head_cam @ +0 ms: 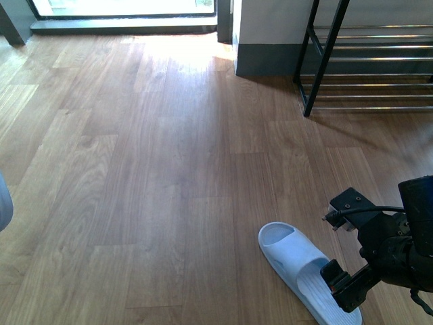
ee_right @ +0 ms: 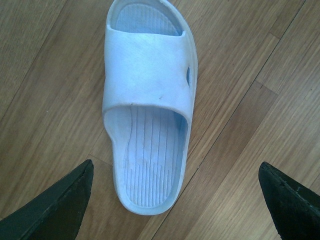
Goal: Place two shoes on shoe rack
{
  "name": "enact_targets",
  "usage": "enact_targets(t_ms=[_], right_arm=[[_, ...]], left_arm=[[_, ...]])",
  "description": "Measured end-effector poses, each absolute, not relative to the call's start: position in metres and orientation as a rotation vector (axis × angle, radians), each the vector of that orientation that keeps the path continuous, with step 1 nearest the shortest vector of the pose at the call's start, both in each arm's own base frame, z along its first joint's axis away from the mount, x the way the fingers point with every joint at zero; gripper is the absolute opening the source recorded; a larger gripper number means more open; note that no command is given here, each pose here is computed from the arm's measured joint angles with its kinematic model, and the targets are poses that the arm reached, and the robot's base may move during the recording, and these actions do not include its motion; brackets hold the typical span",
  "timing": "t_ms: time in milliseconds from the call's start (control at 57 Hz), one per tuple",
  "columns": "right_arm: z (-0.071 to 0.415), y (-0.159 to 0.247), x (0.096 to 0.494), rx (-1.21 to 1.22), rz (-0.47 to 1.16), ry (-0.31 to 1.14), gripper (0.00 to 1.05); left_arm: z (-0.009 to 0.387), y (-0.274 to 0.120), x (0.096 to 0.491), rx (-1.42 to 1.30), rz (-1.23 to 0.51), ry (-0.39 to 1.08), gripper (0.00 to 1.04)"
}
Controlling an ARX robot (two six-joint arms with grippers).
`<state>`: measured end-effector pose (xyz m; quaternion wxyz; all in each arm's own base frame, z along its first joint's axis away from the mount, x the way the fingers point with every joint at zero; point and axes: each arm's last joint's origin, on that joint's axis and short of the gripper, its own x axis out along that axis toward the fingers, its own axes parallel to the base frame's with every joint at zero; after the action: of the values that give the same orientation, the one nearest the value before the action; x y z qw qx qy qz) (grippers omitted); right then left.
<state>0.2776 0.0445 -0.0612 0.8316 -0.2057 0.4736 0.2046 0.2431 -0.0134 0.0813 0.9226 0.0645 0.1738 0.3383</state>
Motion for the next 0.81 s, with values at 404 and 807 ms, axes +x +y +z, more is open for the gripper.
enact_targets(t_ms=[404, 807], right_arm=[[-0.063, 0.044, 0.278, -0.426, 0.461, 1.025, 0.96], [-0.122, 0.033, 0.294, -0.477, 0.423, 1.083, 0.96]], left_arm=[[0.081, -0.013, 0.243, 0.133, 0.695, 0.357, 0.02], [0.081, -0.013, 0.243, 0.133, 0.695, 0.357, 0.02]])
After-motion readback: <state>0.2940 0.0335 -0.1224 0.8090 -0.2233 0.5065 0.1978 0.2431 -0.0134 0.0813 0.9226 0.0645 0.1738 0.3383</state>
